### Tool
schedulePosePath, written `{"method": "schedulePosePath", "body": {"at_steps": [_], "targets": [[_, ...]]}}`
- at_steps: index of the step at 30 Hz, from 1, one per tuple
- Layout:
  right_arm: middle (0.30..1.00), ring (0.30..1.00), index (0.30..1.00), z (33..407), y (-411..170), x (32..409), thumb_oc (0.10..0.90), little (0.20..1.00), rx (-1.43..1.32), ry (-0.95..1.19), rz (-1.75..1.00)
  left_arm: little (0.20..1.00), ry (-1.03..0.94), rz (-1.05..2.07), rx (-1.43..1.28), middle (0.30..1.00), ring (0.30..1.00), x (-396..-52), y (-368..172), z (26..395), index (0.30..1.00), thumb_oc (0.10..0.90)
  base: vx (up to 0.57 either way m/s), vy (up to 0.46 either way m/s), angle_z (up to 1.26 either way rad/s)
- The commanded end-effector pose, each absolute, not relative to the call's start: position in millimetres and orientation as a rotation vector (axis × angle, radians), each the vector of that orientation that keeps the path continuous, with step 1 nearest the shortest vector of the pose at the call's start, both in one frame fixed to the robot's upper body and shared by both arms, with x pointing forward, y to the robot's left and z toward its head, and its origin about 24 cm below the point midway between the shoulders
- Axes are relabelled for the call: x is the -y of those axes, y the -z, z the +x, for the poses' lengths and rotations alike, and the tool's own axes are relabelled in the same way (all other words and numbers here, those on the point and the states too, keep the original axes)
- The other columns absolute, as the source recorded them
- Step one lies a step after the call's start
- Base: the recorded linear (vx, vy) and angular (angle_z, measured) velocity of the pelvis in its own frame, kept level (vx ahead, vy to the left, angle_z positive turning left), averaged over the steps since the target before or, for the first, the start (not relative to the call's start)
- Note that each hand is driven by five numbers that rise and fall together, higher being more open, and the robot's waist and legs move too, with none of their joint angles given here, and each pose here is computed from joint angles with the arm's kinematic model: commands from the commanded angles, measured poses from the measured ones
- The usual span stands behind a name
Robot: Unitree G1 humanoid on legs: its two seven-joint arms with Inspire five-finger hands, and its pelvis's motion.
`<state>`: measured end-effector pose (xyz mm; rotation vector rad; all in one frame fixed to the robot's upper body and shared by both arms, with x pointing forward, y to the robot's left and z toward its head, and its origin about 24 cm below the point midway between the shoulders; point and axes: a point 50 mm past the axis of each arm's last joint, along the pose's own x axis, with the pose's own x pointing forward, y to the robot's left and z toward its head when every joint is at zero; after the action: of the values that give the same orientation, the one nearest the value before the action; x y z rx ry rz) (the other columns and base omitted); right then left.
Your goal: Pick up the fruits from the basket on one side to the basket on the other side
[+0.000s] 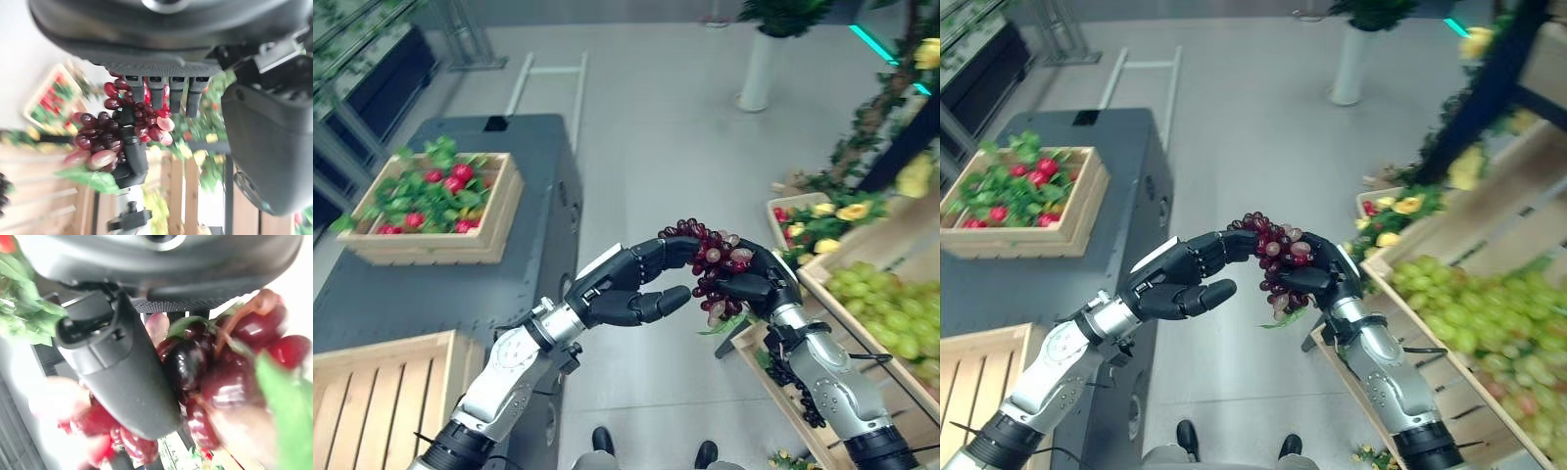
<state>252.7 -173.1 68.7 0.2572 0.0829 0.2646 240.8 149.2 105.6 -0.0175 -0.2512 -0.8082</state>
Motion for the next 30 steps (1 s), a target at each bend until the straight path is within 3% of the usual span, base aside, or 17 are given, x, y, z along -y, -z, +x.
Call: {"method": "schedulePosePath", "body": {"at_steps": [1,15,21,30], "targets": [[0.300,0.300,0.300,261.9,-148.2,173.8,0.400,0.300,0.357,-0.318,0.307,0.900,0.840,-0.072,0.538,0.900,0.900,-136.6,-153.1,247.1,0.900,0.800,-0.15,-0.318,-0.25],[0.300,0.300,0.300,261.8,-115.5,178.1,0.400,0.300,0.143,-0.393,0.340,0.900,0.836,-0.107,0.526,0.900,0.900,-134.3,-150.6,249.2,0.900,0.800,-0.03,-0.075,-0.36],[0.300,0.300,0.300,254.6,-97.9,176.9,0.400,0.300,0.017,-0.475,0.308,0.900,0.817,-0.148,0.472,0.900,0.900,-141.3,-143.2,246.8,0.900,0.800,0.09,0.226,-0.42],[0.300,0.300,0.300,244.0,-63.4,174.2,0.400,0.300,-0.099,-0.544,0.434,0.900,1.069,-0.261,0.315,0.900,0.900,-139.8,-125.8,237.7,0.900,0.800,0.06,0.324,-0.28]]}}
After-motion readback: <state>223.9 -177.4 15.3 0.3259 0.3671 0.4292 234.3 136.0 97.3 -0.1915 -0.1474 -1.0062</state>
